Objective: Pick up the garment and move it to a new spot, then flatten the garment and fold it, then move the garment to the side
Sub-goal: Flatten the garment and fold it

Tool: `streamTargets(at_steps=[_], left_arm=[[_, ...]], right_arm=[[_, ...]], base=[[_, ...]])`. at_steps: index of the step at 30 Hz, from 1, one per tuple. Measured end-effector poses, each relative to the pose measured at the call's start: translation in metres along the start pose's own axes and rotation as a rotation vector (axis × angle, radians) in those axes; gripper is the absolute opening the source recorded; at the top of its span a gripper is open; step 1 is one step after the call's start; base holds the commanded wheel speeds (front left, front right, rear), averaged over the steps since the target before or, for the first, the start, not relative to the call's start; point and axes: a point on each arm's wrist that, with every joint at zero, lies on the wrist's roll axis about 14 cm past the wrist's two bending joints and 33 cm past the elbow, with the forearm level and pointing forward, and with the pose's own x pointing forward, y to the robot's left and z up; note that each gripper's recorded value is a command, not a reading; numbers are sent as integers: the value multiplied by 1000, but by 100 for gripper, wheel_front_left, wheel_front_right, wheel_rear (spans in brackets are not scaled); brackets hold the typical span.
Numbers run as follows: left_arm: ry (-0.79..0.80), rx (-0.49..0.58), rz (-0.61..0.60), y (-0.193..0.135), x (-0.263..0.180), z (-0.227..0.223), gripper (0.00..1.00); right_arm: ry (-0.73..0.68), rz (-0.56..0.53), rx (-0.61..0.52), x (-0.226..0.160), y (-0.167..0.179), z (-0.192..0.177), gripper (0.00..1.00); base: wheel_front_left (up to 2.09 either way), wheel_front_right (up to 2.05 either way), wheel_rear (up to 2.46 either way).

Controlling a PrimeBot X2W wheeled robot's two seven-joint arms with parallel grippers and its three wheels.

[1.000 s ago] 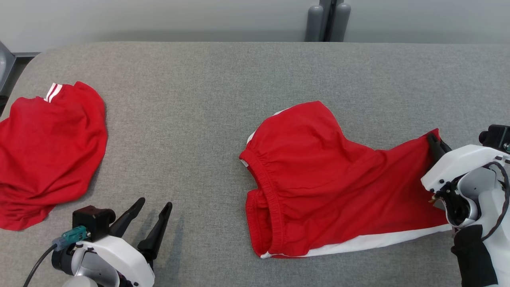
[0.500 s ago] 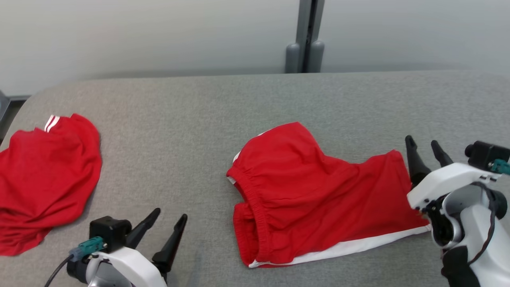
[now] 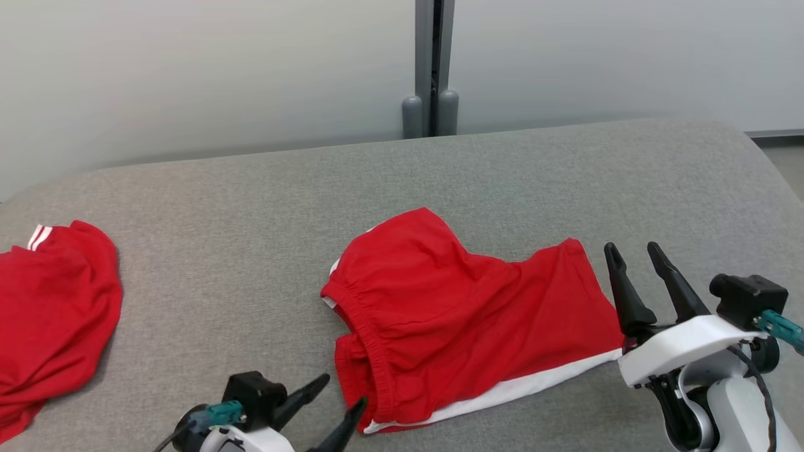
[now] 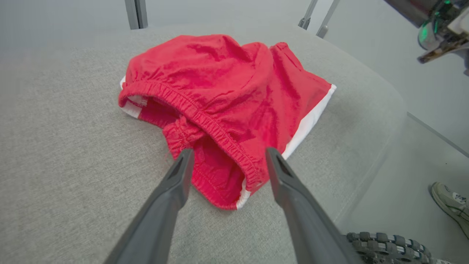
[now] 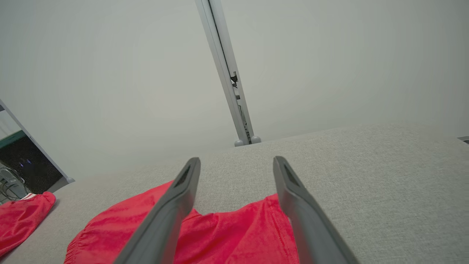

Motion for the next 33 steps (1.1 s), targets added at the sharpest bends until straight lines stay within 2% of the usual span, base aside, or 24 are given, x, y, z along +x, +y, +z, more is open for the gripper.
streamTargets(at_steps=[10,17,18,19,20,21,26,33], left_arm=[[193,30,-109,-20,19,-40,100],[283,22,-126,-20,21,-60,100],[288,21,-126,-20,22,-62,98],[292,19,-125,-19,22,-63,80],[293,20,-123,-18,23,-63,44],[290,22,-122,-17,25,-62,0],[262,-13,-103,-9,27,-55,0],[194,-72,21,31,15,-34,0]], right_arm=[[-83,-16,15,-12,-4,18,100],[-88,-58,26,-23,-15,15,100],[-87,-60,29,-24,-15,14,100],[-86,-62,32,-25,-14,13,100],[-87,-63,33,-25,-14,14,100],[-86,-65,34,-25,-15,13,100],[-79,-69,36,-25,-15,10,100],[-44,-59,49,-23,-9,-1,100]], base=[[0,0,0],[0,0,0],[0,0,0],[0,0,0],[0,0,0],[0,0,0],[0,0,0],[0,0,0]])
